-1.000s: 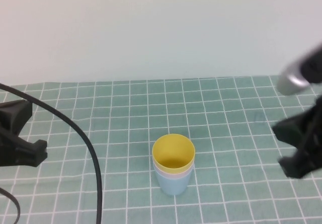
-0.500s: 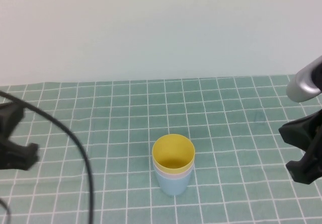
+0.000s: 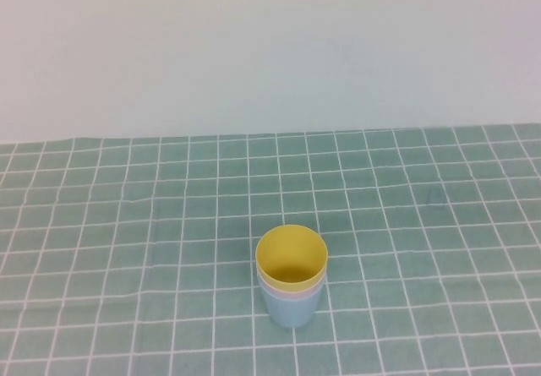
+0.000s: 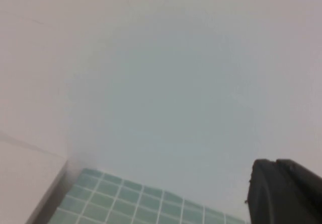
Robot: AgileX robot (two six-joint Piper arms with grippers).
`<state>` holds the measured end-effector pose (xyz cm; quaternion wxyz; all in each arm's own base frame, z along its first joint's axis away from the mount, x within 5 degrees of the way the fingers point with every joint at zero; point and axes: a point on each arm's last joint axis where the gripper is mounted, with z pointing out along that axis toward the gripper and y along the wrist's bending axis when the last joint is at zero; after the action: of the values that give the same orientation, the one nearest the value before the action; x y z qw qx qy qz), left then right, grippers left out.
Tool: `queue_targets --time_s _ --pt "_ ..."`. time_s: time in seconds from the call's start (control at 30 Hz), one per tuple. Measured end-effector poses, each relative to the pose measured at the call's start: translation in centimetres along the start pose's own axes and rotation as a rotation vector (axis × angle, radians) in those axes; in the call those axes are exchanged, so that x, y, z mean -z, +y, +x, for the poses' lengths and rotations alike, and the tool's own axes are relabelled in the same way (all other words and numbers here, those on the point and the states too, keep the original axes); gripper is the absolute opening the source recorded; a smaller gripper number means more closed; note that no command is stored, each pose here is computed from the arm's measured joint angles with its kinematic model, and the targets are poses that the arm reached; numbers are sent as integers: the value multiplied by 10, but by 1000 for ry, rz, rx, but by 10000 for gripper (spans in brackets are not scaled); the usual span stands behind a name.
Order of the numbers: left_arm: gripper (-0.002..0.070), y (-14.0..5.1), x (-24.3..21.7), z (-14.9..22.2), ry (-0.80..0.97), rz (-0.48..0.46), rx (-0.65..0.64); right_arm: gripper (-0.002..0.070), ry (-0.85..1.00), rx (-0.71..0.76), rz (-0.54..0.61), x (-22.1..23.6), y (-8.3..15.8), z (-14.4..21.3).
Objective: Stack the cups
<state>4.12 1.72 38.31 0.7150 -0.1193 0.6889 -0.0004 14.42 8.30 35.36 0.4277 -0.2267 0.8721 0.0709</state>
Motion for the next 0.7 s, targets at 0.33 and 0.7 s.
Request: queue_targets --time_s 0.33,0.7 --pt "-1 0 -1 17 35 -9 -37 1 -449 -163 406 85 -39 71" --pt "-1 -2 5 129 101 228 -209 0 -457 -214 558 -1 -31 196"
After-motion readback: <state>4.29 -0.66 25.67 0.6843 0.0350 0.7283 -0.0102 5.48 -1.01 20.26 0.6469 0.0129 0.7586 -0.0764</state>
